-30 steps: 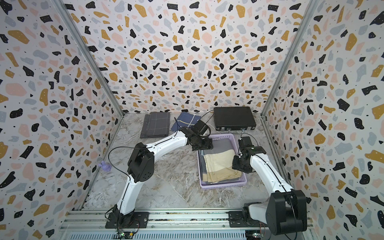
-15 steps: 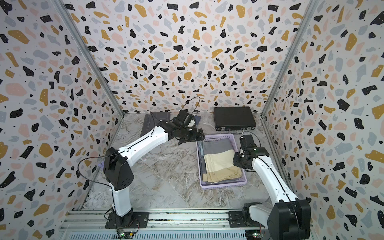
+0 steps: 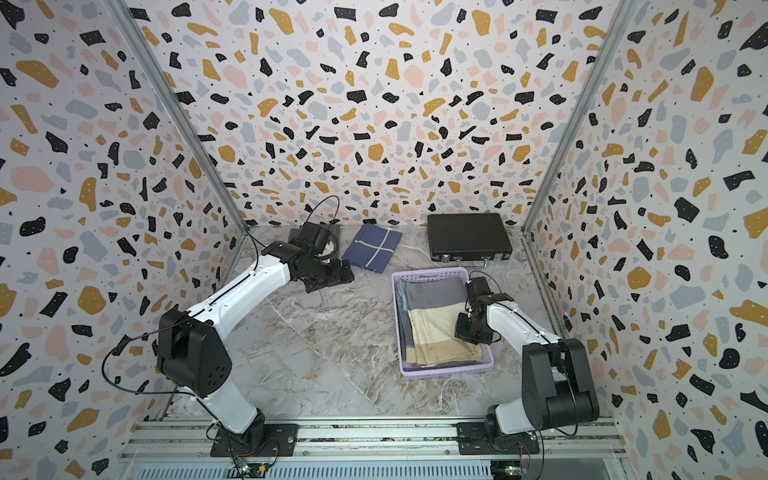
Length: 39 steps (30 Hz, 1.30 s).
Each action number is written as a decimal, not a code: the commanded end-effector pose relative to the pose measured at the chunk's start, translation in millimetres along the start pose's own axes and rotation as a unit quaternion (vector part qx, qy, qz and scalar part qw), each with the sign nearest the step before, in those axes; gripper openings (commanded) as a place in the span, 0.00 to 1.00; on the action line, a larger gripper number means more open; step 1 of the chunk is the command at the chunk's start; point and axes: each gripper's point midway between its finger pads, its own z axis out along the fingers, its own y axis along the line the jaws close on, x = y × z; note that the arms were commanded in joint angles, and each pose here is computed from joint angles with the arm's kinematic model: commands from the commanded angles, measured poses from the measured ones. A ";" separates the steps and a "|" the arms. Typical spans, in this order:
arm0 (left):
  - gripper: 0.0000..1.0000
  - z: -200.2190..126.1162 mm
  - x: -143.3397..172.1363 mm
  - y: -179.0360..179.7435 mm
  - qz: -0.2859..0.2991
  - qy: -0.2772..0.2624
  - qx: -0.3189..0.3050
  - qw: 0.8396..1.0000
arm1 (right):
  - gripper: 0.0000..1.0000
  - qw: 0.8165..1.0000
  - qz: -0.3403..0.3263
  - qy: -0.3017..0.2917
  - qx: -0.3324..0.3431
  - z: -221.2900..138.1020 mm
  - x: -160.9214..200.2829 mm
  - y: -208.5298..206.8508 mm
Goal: Put the folded pillowcase in the basket
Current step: Place the pillowcase in the basket, then move the pillowcase to the center of the board.
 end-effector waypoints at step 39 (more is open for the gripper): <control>0.02 161.9 -37.5 168.4 -0.235 0.142 -0.125 0.953 | 0.20 0.969 -0.061 -0.160 -0.175 -139.5 -17.2 67.1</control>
